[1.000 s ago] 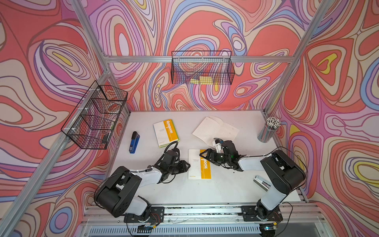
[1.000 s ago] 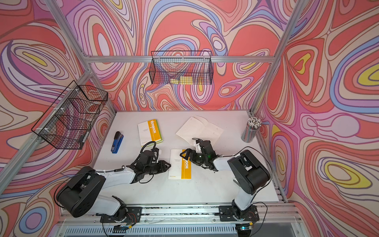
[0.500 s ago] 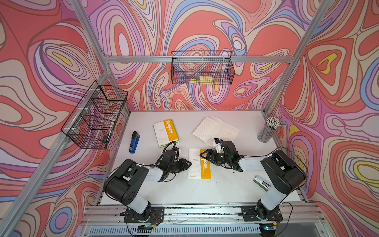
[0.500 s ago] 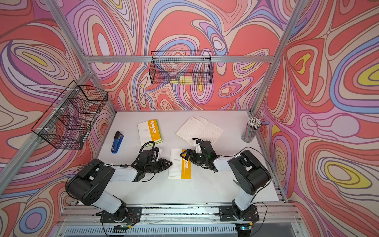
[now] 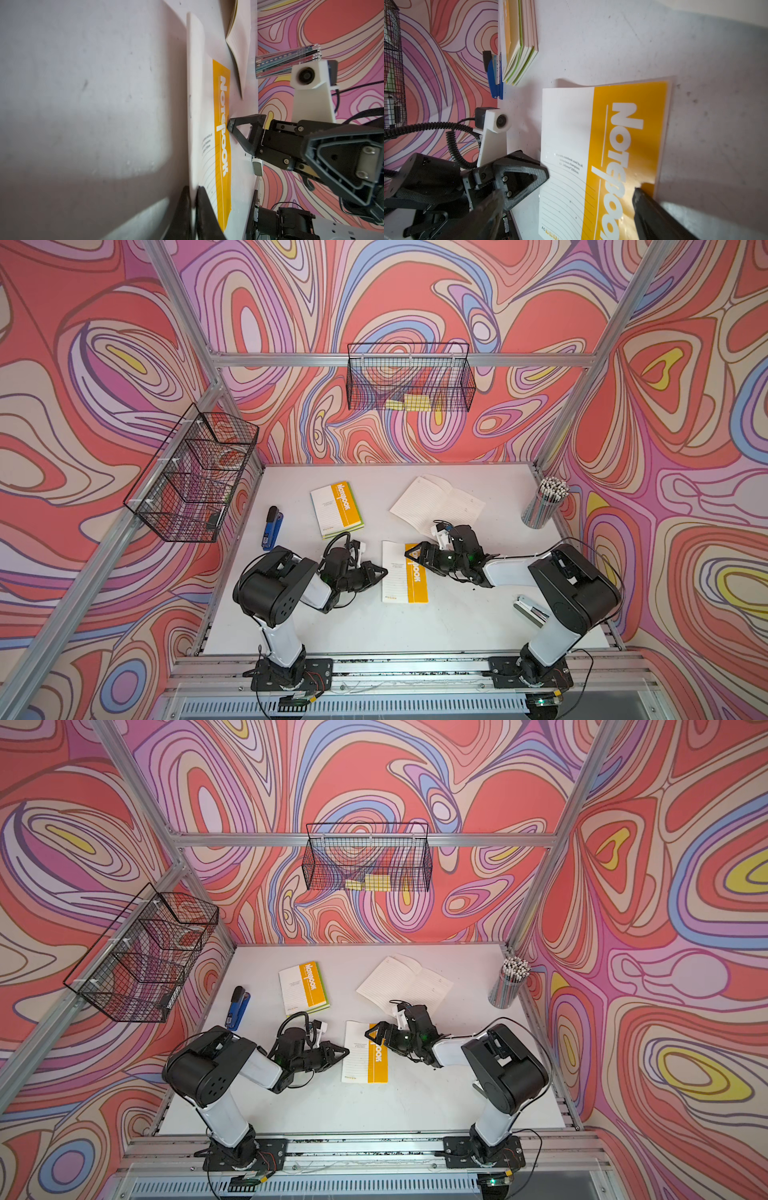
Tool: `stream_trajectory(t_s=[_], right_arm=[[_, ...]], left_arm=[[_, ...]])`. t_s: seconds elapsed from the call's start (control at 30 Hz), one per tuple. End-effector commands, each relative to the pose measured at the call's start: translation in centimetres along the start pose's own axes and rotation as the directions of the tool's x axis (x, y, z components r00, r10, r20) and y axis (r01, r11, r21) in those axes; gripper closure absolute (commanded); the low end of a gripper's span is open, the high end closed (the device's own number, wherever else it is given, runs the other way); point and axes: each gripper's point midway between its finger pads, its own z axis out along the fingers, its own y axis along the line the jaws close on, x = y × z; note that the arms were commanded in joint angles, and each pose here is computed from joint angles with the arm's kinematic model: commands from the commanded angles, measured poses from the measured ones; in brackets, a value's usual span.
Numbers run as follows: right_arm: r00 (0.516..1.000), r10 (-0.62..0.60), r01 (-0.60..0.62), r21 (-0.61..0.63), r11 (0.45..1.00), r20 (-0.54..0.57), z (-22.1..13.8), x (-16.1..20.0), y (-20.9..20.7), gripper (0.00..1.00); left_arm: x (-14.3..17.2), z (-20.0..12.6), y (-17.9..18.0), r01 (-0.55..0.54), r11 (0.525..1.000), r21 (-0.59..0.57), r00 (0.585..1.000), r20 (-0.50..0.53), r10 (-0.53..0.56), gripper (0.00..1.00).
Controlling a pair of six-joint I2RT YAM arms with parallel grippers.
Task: Close the notebook
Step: Pick up the notebook from the center of the board.
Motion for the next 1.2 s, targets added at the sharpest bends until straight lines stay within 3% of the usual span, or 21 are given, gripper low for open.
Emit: stream_trajectory(t_s=[0.0, 0.33, 0.7, 1.03, 1.17], right_arm=[[0.999, 0.015, -0.013, 0.039, 0.999, -0.031, 0.0, 1.2, -1.1, 0.02], [0.999, -0.025, 0.026, 0.028, 0.999, -0.024, -0.8, 0.4, 0.6, 0.02], [0.996, -0.089, 0.089, 0.031, 0.996, 0.01, -3.8, 0.0, 3.0, 0.01], [0.993, -0.115, 0.115, 0.047, 0.992, 0.009, -4.7, 0.1, 3.3, 0.02], [0.993, -0.12, 0.12, 0.048, 0.992, 0.008, -4.8, 0.2, 3.4, 0.02]], left_arm=[[0.6, 0.1, 0.3, 0.012, 1.0, 0.02, 1.0, -0.012, -0.012, 0.97], [0.3, -0.3, -0.7, 0.001, 1.0, 0.03, 1.0, -0.008, -0.001, 1.0], [-0.8, -2.9, -1.3, -0.146, 0.962, -0.23, 0.988, -0.076, 0.132, 1.0], [-5.7, -4.4, -7.4, -0.247, 0.941, -0.23, 0.969, -0.054, 0.242, 1.0], [-9.2, -6.4, -9.3, -0.256, 0.939, -0.231, 0.964, 0.011, 0.266, 1.0]])
